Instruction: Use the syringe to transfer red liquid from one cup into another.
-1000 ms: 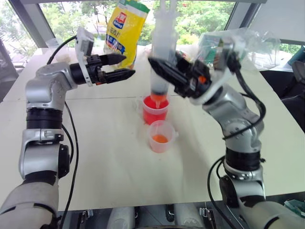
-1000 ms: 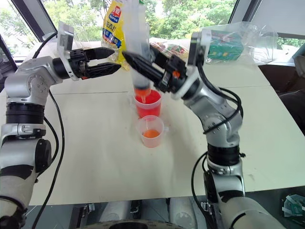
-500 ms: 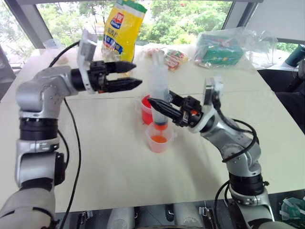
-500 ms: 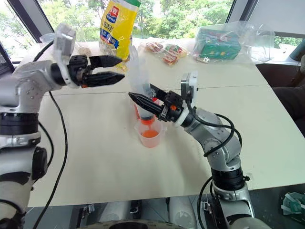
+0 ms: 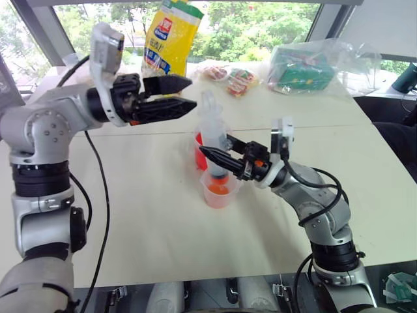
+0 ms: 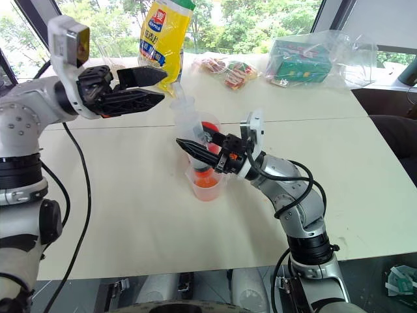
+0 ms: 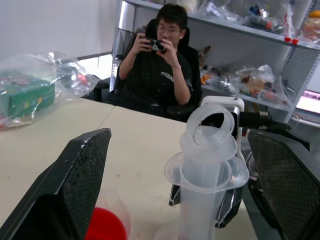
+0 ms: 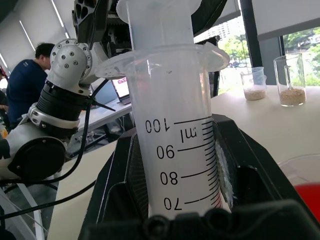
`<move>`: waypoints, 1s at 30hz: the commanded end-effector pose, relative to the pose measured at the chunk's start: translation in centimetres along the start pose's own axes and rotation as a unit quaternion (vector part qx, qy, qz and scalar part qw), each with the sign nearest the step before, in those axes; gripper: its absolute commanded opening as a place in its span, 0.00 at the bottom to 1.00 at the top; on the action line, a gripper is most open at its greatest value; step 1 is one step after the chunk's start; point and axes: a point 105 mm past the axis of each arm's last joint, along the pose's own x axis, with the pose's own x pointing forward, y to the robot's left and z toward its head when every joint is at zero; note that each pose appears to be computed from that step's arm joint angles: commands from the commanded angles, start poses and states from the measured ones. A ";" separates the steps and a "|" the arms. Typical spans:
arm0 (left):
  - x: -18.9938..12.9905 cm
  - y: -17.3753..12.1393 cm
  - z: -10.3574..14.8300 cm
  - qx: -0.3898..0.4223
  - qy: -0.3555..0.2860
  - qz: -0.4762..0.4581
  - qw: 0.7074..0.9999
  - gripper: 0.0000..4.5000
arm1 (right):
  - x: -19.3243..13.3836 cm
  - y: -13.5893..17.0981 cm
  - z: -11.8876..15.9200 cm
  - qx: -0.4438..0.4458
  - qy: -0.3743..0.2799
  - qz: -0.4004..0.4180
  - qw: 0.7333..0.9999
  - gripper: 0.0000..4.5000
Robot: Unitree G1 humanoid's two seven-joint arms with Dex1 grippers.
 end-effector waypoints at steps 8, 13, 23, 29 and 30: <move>1.5 0.3 0.2 0.044 0.005 -0.008 0.999 0.99 | 0.3 0.7 1.2 -0.020 -0.020 0.014 1.000 0.31; 2.7 0.0 0.0 0.049 0.002 -0.022 0.999 0.94 | 0.5 0.8 1.2 -0.020 -0.020 0.016 0.999 0.31; 3.2 -1.8 -1.1 0.022 0.008 -0.058 0.998 0.00 | 0.6 0.6 1.1 -0.023 -0.020 0.013 0.999 0.31; 3.3 -2.4 -2.0 0.021 0.026 -0.067 0.997 0.00 | 0.8 0.3 1.6 -0.029 -0.027 0.012 0.999 0.31; 3.3 -2.4 -2.2 0.020 0.028 -0.068 0.997 0.00 | 0.8 0.2 1.8 -0.031 -0.029 0.011 0.999 0.31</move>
